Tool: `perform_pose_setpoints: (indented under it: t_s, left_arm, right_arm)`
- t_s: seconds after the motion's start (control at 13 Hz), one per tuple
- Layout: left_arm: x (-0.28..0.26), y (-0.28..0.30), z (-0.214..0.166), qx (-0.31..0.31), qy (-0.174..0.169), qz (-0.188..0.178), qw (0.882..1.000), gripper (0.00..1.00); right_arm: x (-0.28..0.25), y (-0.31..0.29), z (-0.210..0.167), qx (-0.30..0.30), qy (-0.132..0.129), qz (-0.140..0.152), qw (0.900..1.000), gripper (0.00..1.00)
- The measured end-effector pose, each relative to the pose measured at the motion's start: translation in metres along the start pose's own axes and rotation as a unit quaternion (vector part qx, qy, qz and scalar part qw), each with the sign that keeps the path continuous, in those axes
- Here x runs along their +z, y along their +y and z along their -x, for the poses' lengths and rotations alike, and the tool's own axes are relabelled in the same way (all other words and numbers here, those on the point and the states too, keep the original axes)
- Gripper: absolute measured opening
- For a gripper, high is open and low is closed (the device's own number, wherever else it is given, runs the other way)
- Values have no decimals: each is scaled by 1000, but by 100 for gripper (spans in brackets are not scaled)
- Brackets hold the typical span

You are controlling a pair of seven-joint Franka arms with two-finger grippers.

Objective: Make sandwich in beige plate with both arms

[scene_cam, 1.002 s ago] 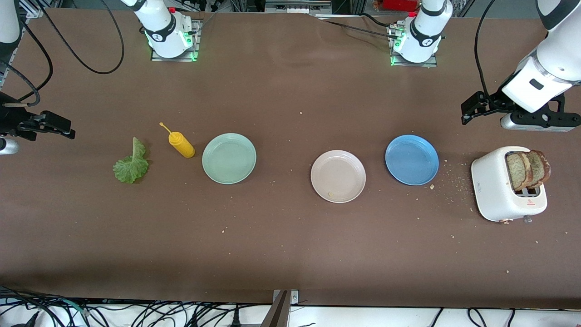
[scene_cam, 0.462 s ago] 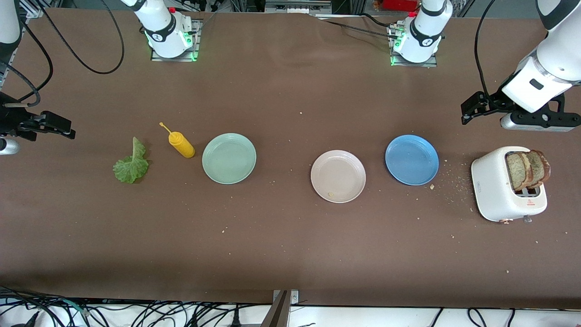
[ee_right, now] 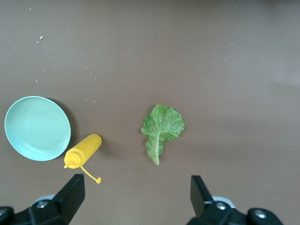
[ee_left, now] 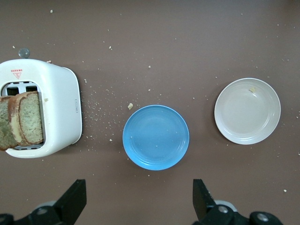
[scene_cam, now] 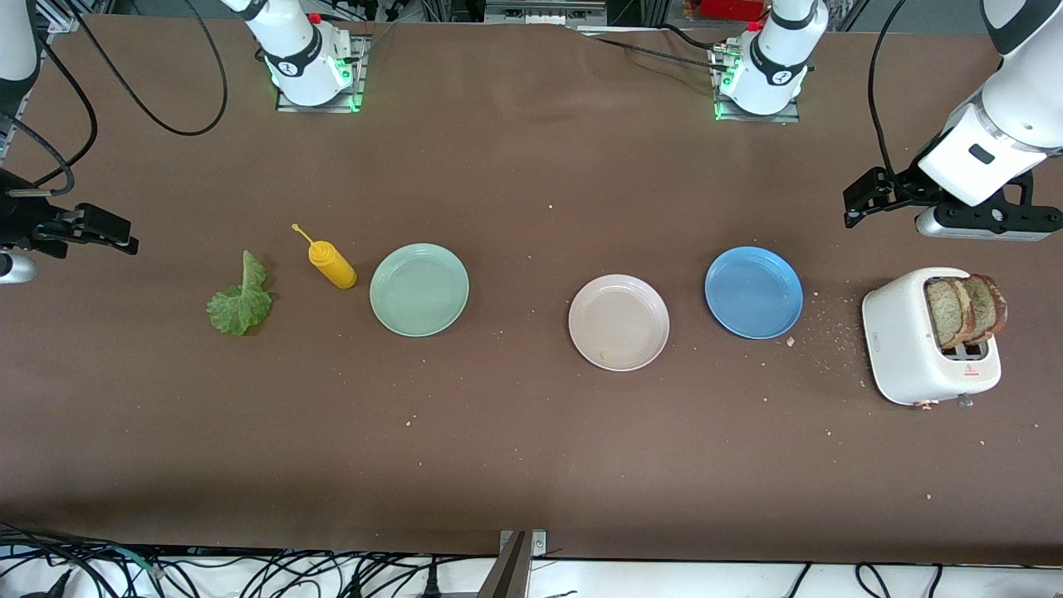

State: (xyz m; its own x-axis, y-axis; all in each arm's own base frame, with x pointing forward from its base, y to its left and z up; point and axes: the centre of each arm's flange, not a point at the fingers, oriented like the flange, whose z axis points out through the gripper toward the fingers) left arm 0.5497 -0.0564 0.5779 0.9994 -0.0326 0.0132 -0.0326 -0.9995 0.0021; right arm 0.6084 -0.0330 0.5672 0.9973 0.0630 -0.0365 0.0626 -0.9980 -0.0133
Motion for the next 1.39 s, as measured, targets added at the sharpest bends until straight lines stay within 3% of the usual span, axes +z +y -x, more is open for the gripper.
perform_pose_setpoints:
  t_s: [1.39]
  left_arm:
    - [1, -6, 0, -5, -3, 0, 1000, 100]
  right_arm:
    - [1, 0, 0, 0, -1, 0, 1000, 100]
